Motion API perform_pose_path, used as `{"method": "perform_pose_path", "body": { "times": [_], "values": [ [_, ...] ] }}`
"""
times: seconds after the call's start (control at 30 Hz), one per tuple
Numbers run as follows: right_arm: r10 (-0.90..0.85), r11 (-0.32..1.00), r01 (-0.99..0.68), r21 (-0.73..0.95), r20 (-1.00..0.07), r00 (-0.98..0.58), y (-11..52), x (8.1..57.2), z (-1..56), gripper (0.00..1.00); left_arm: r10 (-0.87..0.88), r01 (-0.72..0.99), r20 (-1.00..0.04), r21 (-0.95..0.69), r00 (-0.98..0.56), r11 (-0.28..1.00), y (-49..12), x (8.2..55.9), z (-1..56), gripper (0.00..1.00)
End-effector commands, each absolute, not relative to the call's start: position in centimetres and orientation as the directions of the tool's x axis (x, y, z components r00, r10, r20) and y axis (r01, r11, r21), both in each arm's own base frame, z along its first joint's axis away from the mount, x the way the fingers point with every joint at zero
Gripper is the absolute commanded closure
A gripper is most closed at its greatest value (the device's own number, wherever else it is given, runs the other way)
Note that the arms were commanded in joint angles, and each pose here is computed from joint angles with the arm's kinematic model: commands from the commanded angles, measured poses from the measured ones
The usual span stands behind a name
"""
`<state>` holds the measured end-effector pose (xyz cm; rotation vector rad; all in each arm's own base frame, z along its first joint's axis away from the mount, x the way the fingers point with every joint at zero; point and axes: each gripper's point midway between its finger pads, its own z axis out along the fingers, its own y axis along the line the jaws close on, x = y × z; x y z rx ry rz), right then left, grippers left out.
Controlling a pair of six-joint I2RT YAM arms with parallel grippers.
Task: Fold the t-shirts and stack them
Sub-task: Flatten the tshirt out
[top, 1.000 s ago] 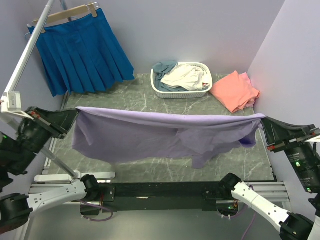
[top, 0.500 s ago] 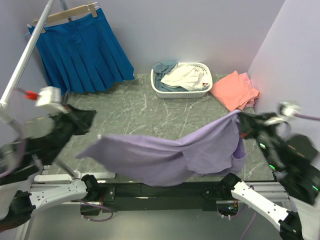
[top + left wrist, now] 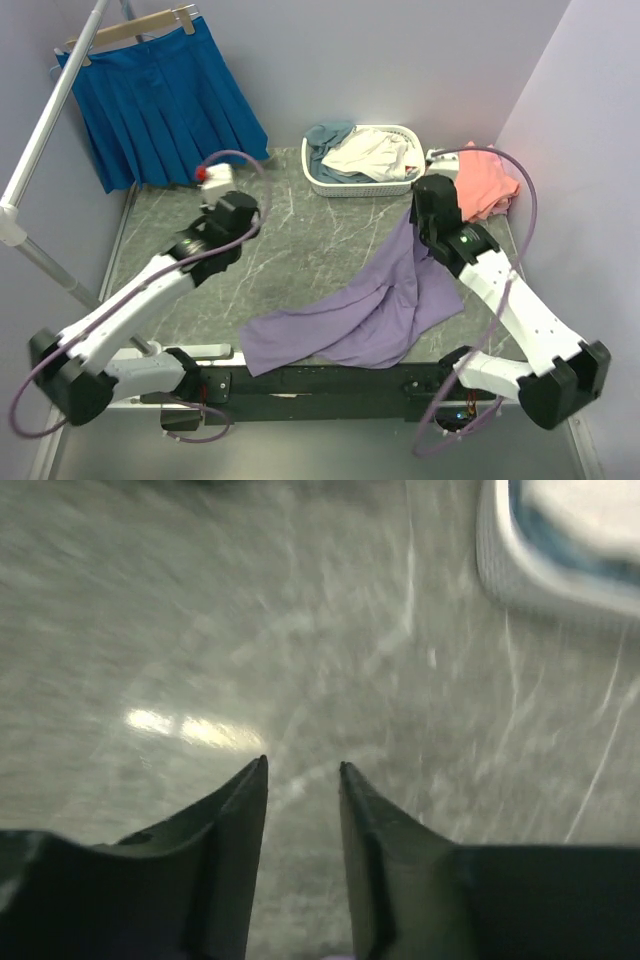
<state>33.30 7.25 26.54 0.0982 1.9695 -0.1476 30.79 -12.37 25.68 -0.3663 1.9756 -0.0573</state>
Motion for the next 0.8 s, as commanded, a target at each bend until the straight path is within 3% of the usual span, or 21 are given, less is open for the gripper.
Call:
{"method": "perform_pose_path", "body": {
  "times": [0.0,0.1,0.23,0.27,0.43,0.6,0.77],
  "values": [
    [0.07,0.987,0.163,0.018,-0.946,-0.317,6.8,37.1,28.8,1.0,-0.174,0.094,-0.828,-0.262,-0.533,0.961,-19.8,32.0,21.6,0.43],
    [0.074,0.99,0.135,0.03,-0.939,-0.336,7.3,38.1,28.4,1.0,-0.06,0.241,-0.75,-0.286,-0.658,0.927,-22.5,29.9,18.9,0.19],
    [0.062,0.993,0.114,0.021,-0.927,-0.371,7.7,38.5,28.0,1.0,0.065,0.317,-0.608,-0.317,-0.791,0.894,-23.0,25.5,16.3,0.09],
    [0.059,0.994,0.11,0.019,-0.925,-0.376,7.7,38.4,27.8,1.0,0.063,0.321,-0.604,-0.328,-0.794,0.888,-22.8,24.8,16.8,0.02],
    [0.061,0.997,0.076,0.033,-0.917,-0.395,8.3,38.0,26.9,1.0,0.132,0.345,-0.486,-0.38,-0.864,0.859,-22.5,20.9,15.4,0.01],
    [0.068,0.997,0.064,0.046,-0.909,-0.411,8.3,37.3,26.0,1.0,0.192,0.297,-0.34,-0.289,-0.921,0.91,-21.2,18.5,9.5,0.03],
    [0.084,0.996,0.037,0.076,-0.911,-0.404,8.7,36.5,26.3,1.0,0.234,0.307,-0.305,-0.221,-0.923,0.926,-22.2,18.9,6.8,0.02]
  ]
}}
